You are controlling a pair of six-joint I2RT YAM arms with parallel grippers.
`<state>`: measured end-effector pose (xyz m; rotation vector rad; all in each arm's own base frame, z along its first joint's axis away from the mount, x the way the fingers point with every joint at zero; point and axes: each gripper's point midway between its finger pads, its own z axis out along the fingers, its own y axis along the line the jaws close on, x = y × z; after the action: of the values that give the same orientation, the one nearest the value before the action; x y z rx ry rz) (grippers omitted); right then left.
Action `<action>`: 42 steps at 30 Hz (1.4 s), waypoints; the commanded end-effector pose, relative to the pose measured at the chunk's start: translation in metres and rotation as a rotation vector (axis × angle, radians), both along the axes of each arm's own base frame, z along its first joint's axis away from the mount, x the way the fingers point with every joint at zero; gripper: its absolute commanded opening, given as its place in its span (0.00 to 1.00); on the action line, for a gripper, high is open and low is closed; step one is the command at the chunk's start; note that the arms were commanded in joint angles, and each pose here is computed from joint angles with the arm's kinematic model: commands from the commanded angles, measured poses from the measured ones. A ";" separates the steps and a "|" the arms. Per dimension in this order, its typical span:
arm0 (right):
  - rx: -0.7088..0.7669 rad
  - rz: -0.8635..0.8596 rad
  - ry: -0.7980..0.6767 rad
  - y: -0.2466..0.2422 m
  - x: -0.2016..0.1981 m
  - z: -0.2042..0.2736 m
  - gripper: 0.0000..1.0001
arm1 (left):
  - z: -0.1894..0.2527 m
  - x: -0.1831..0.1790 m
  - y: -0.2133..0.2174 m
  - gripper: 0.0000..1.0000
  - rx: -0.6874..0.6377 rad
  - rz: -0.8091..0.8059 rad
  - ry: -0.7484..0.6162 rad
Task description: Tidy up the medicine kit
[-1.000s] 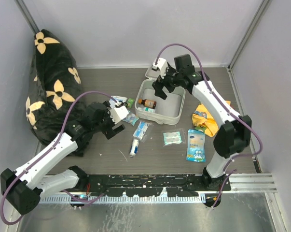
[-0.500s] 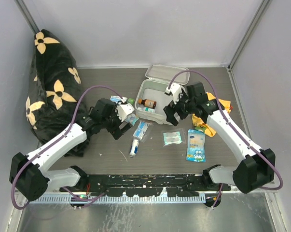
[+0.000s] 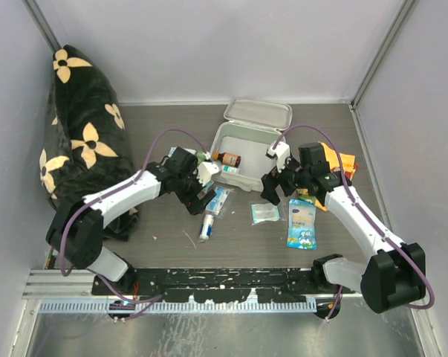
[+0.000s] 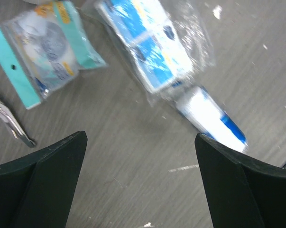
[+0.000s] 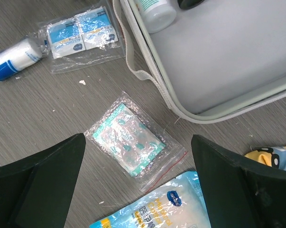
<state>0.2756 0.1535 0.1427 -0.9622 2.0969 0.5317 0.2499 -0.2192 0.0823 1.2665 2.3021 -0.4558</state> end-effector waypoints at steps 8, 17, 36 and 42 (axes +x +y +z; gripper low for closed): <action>0.058 0.005 -0.079 0.002 0.011 0.022 0.99 | 0.036 0.125 0.024 0.83 -0.094 0.369 -0.047; 0.042 0.001 -0.058 0.001 0.013 0.015 0.99 | 0.031 0.200 0.074 0.66 -0.081 0.547 -0.011; 0.027 0.004 -0.066 -0.002 0.010 0.016 0.99 | -0.034 0.221 0.104 0.42 -0.036 0.575 0.209; 0.016 0.000 -0.075 -0.005 0.010 0.016 0.99 | -0.041 0.217 0.102 0.27 -0.077 0.594 0.244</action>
<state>0.2783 0.1497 0.1388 -0.9555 2.0957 0.5441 0.4636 -0.1127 0.0334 0.4958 2.7056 -0.4186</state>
